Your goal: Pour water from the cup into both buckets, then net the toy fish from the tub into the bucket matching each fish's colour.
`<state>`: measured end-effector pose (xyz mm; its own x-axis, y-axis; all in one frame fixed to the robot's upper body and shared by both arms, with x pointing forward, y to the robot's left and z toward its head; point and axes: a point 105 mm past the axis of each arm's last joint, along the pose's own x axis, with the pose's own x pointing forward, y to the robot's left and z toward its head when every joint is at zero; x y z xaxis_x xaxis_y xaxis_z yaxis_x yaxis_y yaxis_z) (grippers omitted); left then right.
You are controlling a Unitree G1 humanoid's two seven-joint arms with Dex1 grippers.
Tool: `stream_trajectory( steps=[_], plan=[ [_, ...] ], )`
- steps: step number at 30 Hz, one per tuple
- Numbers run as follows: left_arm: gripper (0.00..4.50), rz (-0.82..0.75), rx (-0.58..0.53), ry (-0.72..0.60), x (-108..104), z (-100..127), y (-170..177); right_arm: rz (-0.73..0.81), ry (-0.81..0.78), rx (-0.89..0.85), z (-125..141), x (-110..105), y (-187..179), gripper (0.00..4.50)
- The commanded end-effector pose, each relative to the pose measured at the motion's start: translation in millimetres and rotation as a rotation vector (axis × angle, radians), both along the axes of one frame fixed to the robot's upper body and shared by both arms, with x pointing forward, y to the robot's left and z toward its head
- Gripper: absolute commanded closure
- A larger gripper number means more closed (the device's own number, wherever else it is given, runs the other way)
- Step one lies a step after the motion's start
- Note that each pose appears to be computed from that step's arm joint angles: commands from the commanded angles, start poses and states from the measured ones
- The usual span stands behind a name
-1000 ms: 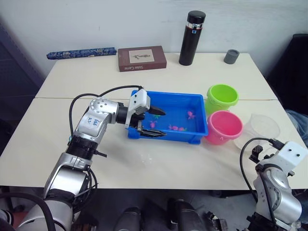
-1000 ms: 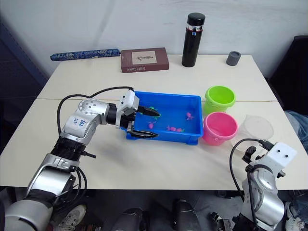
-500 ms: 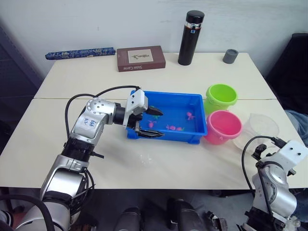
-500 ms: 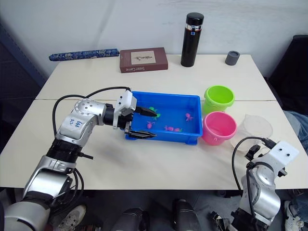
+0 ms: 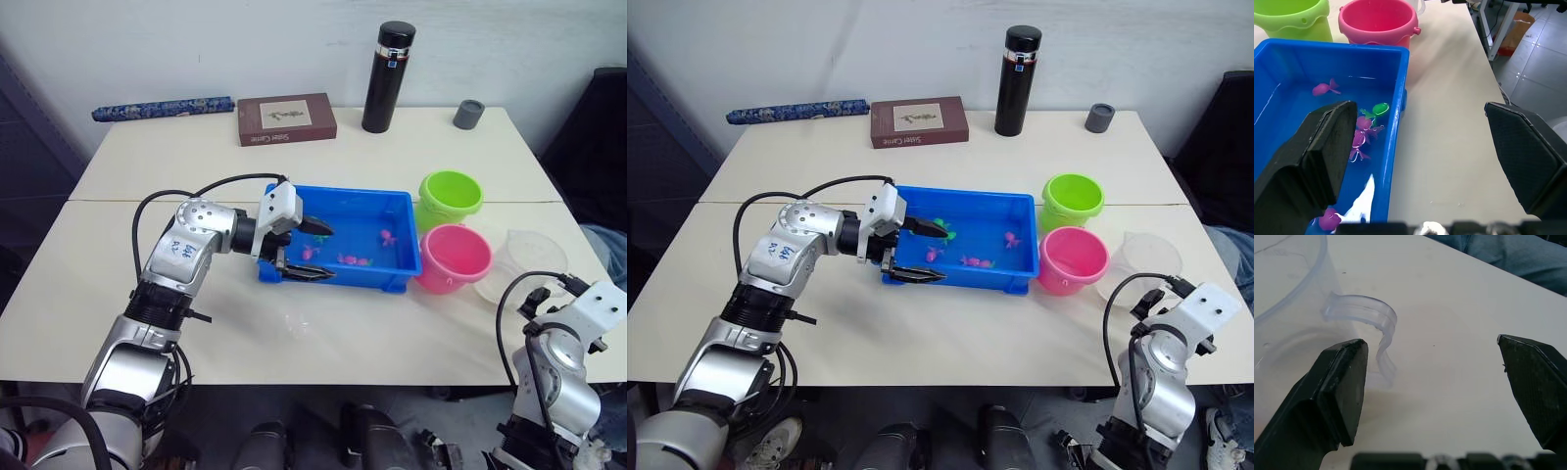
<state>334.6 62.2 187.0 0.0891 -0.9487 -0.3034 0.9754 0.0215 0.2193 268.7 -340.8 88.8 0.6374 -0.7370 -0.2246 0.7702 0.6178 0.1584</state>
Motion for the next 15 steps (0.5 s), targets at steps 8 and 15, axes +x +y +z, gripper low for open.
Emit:
stream_trajectory(
  steps=[8, 15],
  plan=[
    [0.0, -0.005, -0.012, -0.041, -3.1, 10.3, -0.2, -0.06, -0.045, -0.091, 17.8, 4.7, -11.3, 0.03],
    [0.0, 0.001, -0.011, -0.039, -3.5, 10.5, -0.2, -0.07, -0.053, -0.12, 20.8, 11.5, -10.9, 0.03]
  ],
)
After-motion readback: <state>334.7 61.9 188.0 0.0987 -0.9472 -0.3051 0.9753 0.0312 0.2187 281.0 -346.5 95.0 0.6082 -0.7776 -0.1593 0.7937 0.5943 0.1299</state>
